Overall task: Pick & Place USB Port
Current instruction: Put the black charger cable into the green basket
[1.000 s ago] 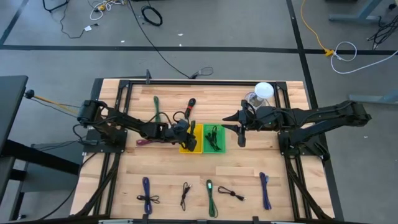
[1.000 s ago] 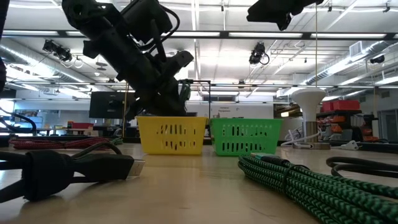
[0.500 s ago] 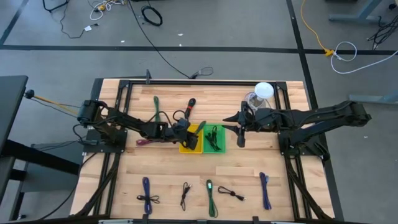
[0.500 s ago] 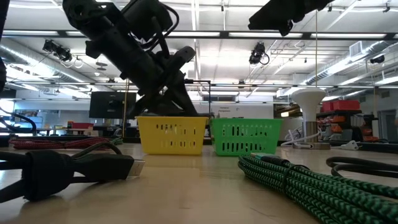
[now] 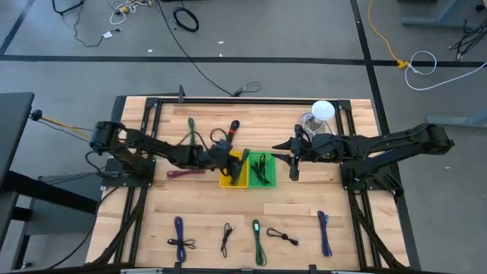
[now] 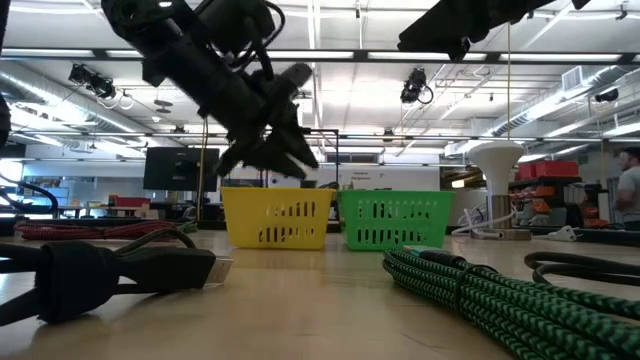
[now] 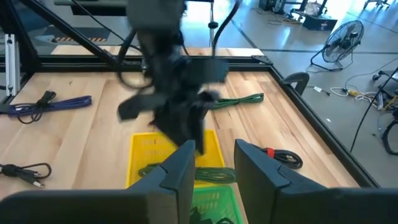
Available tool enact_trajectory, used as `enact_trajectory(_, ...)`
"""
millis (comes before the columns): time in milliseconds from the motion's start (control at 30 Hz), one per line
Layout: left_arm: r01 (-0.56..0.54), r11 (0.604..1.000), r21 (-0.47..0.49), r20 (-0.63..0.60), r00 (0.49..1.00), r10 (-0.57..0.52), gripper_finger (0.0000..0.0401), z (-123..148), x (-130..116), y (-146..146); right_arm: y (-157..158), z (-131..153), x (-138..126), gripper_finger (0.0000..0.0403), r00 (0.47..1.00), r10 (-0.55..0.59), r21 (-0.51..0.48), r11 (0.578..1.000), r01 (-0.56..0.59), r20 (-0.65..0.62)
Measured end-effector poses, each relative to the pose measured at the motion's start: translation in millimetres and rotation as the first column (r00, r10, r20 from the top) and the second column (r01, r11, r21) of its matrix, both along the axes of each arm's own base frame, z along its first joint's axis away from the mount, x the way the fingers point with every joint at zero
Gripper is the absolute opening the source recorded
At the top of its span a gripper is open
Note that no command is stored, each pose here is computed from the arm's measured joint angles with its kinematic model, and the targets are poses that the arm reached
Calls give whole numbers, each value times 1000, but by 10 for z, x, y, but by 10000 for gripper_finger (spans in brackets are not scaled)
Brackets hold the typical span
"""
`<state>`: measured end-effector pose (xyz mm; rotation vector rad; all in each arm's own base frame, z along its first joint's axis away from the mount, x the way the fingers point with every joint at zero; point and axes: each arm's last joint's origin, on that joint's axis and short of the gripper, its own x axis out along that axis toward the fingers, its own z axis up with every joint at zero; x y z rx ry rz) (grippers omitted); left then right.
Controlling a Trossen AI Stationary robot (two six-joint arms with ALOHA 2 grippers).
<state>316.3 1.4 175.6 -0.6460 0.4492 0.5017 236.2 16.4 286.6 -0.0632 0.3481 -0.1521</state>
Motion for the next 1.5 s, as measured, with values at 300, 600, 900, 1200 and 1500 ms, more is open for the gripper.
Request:
enact_trajectory(300,-131,990,60,-125,983,137,122,178,-299,719,0,5,2,113,1000,0,1,1000,0,5)
enact_trajectory(600,-100,984,-150,-180,981,72,136,78,-500,1551,1,26,9,113,1000,1,-1,1000,-1,28)
enact_trajectory(900,-69,976,-208,-320,947,-1,174,-29,-250,1793,0,27,9,113,1000,3,-5,1000,-2,28)
enact_trajectory(1200,-42,966,-254,-439,895,-77,181,-258,118,1873,3,19,7,113,1000,11,-5,1000,-11,19)
enact_trajectory(1500,-57,949,-309,-544,830,-128,133,-490,198,1888,2,6,3,113,1000,11,-6,1000,-11,5)
